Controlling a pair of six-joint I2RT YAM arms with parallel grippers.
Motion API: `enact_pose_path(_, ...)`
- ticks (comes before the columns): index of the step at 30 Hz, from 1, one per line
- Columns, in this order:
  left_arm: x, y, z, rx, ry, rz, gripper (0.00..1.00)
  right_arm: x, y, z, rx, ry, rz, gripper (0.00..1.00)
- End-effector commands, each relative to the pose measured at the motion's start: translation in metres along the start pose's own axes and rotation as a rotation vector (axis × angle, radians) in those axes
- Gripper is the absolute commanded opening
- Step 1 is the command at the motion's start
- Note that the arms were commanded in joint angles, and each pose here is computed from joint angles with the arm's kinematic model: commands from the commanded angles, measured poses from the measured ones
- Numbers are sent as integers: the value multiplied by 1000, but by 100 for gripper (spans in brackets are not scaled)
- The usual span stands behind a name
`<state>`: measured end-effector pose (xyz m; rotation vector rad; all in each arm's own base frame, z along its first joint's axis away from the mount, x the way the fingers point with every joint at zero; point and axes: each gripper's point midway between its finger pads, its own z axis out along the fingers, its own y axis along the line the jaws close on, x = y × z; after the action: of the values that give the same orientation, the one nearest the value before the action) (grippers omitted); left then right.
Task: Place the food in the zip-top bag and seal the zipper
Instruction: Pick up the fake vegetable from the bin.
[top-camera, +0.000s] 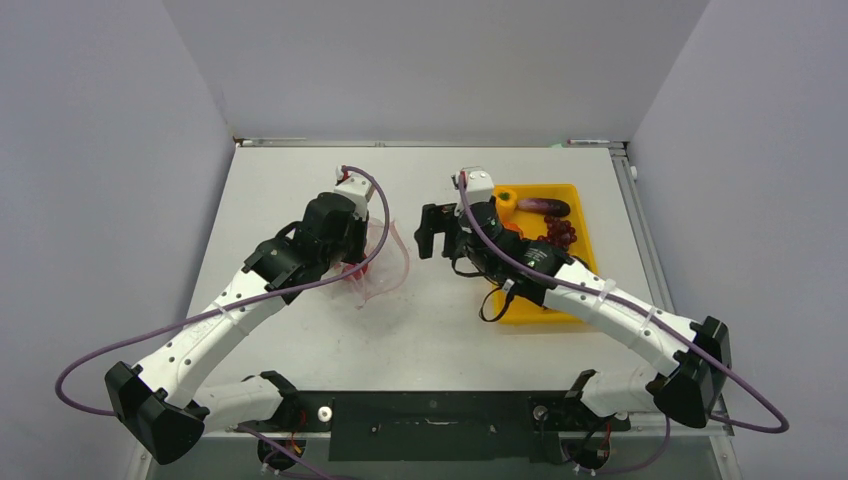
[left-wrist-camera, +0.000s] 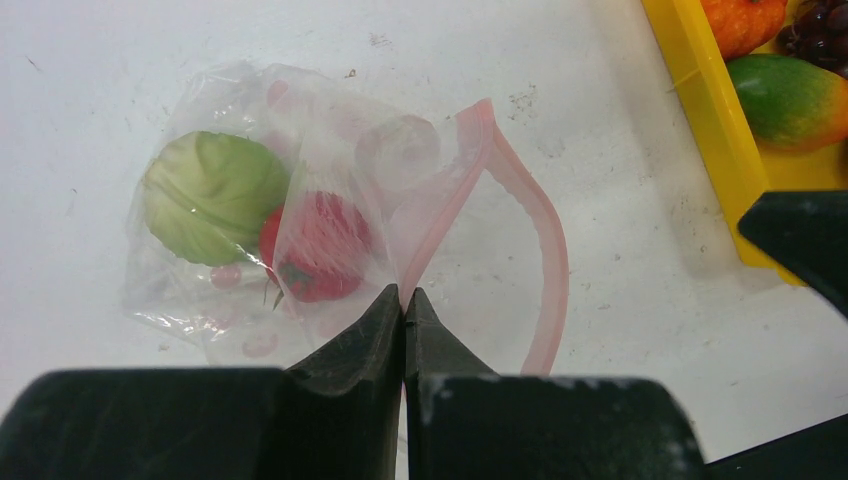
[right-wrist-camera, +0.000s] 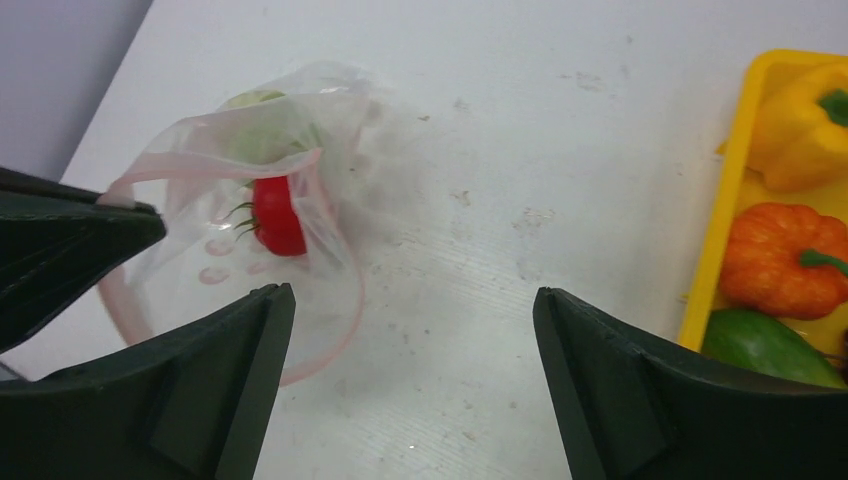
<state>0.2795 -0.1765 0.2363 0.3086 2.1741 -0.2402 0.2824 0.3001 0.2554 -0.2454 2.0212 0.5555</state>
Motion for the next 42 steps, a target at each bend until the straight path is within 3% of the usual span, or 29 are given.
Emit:
enact_pose_path(1,-14,-4,-4,20,-60,-16,0,-4,-51,-15,153,-7,1,93)
enact_pose_path(13,-14,-3,-3,17,-57,-12,0,23,-165,-52,570,73,38,94)
enact_pose_path(27,-13,-4,-3,18,-52,-10,0,77,-246,-77,903,175,236,90)
enact_pose_path(42,-13,-5,-3,24,-52,-11,0,126,-292,-79,1002,211,424,90)
